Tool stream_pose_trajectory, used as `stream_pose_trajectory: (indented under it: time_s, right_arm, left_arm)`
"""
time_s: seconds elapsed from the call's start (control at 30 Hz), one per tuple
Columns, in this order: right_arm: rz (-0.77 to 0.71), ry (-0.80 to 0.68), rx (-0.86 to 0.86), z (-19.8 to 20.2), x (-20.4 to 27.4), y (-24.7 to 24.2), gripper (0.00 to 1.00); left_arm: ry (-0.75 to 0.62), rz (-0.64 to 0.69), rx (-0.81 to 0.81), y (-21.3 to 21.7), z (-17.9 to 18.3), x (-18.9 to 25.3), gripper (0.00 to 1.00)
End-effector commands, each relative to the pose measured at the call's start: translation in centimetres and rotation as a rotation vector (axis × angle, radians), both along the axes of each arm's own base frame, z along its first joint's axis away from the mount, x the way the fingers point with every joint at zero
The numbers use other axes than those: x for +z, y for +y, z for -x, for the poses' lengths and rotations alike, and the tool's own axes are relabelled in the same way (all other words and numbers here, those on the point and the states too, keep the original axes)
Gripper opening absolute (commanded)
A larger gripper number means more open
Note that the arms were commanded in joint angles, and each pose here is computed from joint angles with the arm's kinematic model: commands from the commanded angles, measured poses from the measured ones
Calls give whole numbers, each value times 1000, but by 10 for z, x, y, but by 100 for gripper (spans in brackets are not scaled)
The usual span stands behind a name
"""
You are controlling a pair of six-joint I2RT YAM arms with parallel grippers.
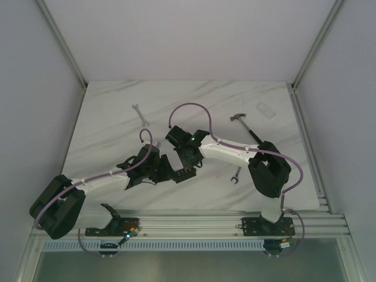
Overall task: Snap on the fuse box
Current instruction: Install the fuse at the fuse box base.
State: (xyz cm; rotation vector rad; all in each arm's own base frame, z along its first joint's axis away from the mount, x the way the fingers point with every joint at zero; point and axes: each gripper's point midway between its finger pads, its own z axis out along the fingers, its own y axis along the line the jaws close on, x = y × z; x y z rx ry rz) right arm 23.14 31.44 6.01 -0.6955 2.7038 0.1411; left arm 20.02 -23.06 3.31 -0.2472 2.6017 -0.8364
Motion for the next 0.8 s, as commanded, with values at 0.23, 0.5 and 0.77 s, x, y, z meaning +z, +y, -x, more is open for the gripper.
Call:
stream_pose_trajectory:
  time_s: [0.23, 0.5, 0.77]
  right_arm:
    - [-28, 13, 7, 2, 4, 11, 0]
    - [16, -2, -12, -1, 0, 3, 0]
    - [9, 6, -6, -1, -4, 7, 0]
  left_arm:
    - [15, -19, 9, 4, 0, -4, 49]
    - [17, -20, 10, 5, 0, -4, 49]
    - [15, -19, 9, 4, 0, -3, 49]
